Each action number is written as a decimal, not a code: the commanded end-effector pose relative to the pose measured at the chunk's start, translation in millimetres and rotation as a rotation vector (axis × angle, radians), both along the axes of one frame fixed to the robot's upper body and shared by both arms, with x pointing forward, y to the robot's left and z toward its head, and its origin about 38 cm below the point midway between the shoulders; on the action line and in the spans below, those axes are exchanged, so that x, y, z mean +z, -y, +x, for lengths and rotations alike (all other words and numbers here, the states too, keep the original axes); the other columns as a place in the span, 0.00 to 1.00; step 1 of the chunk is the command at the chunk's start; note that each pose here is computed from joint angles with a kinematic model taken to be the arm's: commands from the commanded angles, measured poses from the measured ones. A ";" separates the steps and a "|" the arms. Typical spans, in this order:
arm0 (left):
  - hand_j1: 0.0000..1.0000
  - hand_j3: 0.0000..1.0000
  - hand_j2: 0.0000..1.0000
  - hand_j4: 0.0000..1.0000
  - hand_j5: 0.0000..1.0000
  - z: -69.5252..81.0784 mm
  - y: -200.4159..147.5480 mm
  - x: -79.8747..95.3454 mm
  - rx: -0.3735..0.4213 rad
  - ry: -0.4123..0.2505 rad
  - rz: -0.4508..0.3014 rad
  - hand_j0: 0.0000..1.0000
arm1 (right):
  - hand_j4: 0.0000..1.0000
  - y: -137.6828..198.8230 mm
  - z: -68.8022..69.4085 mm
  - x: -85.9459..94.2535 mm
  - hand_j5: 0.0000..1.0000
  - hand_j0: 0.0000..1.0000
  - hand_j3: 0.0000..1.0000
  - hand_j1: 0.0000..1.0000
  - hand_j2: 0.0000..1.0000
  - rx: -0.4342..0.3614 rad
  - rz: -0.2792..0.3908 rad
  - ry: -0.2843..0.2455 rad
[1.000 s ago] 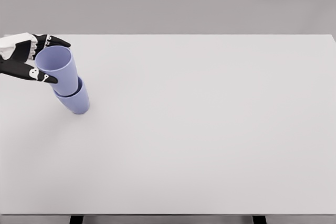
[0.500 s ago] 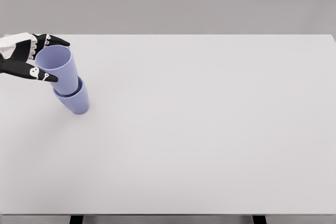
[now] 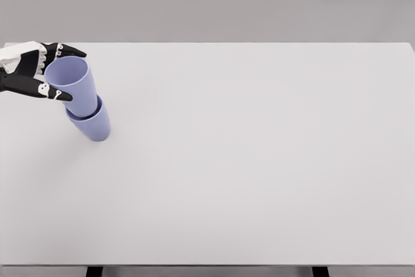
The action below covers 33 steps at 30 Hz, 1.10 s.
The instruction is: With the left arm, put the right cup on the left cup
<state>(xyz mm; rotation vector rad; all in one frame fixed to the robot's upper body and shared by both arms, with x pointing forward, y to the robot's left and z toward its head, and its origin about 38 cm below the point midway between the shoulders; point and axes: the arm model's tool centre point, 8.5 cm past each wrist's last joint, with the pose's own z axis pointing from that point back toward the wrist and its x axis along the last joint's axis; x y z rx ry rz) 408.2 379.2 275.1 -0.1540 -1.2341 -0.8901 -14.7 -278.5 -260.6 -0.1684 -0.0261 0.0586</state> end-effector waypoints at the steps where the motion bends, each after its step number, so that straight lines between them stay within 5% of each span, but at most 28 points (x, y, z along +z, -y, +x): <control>1: 0.77 0.77 0.77 0.77 0.77 0.5 0.8 -0.4 -0.001 0.000 -0.007 0.77 | 1.00 0.1 0.0 0.0 1.00 1.00 1.00 1.00 1.00 0.000 0.000 0.000; 17: 0.78 0.78 0.78 0.78 0.78 3.5 -2.9 -13.9 0.020 -0.027 -0.022 0.78 | 1.00 0.1 0.0 0.0 1.00 1.00 1.00 1.00 1.00 0.000 0.000 0.000; 24: 0.91 0.91 0.91 0.91 0.91 3.0 -1.1 -13.3 0.014 -0.024 -0.019 0.91 | 1.00 0.1 0.0 0.0 1.00 1.00 1.00 1.00 1.00 0.000 0.000 0.000; 33: 0.92 0.92 0.92 0.92 0.92 2.5 0.4 -11.8 0.009 -0.021 -0.020 0.92 | 1.00 0.1 0.0 0.0 1.00 1.00 1.00 1.00 1.00 0.000 0.000 0.000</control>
